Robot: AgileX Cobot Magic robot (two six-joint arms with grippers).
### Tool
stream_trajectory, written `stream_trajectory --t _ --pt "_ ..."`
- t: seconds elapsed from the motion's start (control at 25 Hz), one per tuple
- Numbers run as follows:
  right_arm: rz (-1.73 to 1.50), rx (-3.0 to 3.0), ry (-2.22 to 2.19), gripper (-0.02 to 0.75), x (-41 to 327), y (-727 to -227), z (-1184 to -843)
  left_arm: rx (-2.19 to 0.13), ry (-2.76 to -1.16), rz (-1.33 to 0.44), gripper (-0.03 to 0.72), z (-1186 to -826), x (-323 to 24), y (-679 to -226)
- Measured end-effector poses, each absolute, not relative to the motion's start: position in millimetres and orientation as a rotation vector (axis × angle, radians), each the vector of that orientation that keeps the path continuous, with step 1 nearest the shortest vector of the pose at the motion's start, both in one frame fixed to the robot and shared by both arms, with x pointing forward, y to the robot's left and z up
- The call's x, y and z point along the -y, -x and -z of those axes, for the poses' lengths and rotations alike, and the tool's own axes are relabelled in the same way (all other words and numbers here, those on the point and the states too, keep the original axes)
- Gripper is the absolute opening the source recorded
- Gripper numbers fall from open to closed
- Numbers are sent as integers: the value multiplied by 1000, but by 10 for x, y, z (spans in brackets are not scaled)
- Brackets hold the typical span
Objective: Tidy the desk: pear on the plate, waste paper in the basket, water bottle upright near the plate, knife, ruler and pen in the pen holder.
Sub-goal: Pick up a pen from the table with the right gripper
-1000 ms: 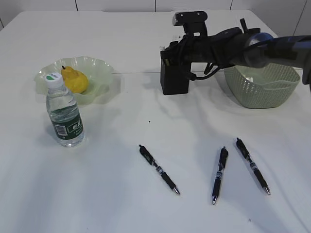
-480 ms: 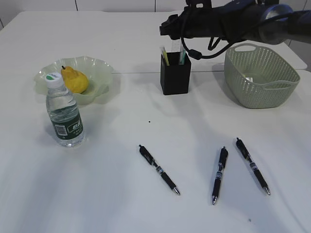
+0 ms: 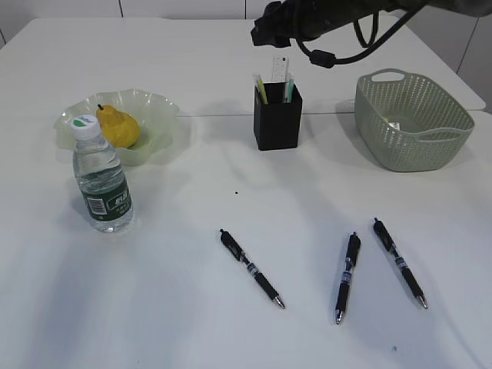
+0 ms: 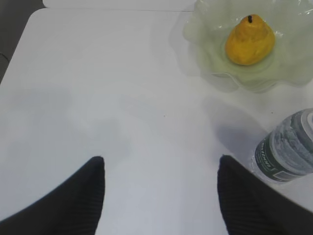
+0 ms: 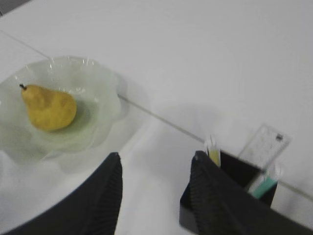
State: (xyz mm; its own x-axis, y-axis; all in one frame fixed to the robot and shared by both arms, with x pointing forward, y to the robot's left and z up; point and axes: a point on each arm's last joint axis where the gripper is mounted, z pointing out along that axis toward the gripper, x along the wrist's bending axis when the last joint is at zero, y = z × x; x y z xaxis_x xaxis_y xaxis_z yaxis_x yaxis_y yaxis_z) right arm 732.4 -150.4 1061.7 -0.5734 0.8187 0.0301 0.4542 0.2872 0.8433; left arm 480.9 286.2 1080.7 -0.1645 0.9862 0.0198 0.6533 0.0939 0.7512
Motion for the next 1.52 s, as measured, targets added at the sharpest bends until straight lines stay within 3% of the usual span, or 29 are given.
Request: stream_trajectory --t 0.52,1.04,1.32,1.52 --pt "-618 -2225 -1927 338 1811 -6807 -10704 -1908 -1616 -864 510 -10790 -2876 -4790" --pt "-444 -2225 -1977 338 1918 -6625 -10667 -1954 -1619 -836 510 -10763 -2882 -4766" --pt "-276 -2293 -2019 338 1985 -6407 -10386 -1959 -1620 -835 510 -10761 -2884 -4763" --pt "-24 -2375 -2000 338 2065 -6147 -10010 -1962 -1623 -834 503 -10756 -2885 -4764"
